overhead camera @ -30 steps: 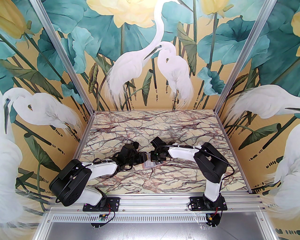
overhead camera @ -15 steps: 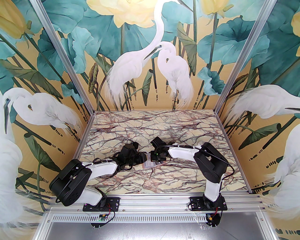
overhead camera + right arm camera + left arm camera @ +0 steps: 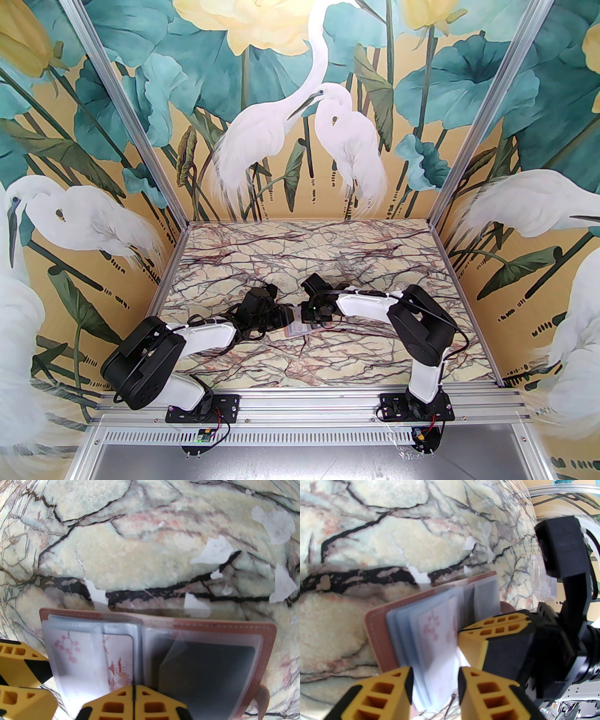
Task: Put the credit cards into the card holder
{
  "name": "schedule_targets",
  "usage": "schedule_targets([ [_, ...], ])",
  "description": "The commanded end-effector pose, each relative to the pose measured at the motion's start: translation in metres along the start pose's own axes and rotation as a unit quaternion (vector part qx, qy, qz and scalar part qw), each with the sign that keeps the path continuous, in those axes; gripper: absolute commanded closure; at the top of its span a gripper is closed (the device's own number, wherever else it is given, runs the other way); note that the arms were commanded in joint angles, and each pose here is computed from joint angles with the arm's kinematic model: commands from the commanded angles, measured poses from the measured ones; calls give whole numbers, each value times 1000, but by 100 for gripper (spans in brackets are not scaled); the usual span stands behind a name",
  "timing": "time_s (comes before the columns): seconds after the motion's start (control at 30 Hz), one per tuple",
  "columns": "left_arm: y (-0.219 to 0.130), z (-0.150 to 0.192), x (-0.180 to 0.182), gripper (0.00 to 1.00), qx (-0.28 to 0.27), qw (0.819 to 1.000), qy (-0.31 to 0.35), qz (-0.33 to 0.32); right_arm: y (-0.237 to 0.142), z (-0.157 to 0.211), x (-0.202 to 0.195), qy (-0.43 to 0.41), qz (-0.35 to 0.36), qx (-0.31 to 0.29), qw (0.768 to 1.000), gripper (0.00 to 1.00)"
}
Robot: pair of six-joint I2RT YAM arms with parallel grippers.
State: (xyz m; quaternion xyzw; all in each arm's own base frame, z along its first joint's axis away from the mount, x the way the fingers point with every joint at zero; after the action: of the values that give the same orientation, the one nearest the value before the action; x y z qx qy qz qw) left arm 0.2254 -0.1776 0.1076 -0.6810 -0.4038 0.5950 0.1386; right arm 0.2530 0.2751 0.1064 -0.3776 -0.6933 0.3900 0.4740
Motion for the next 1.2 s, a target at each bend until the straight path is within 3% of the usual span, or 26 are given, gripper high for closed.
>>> schedule_targets([
  [0.0,4,-4,-5,61,4,1000,9,6,18,13,-13,5,31,35,999,92],
  [1.17,3,-4,-11,62,3,1000,15,7,19,13,-12,3,29,38,999,92],
])
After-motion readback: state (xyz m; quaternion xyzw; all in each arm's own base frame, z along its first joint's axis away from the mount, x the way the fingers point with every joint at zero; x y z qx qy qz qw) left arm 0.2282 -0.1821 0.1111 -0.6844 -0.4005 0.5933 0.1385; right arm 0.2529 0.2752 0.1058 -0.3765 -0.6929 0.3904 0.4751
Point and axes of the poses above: each hand's point on the last joint's axis, 136 mm out from that joint toward the fingers, its own y axis out along the fingers, its own x axis along the line the jaws close on, z = x × y, the point moved 10 cm from there along -y, back along the fingers, and after that the axes turned 5 degrees about -y, right-handed, at the moved point
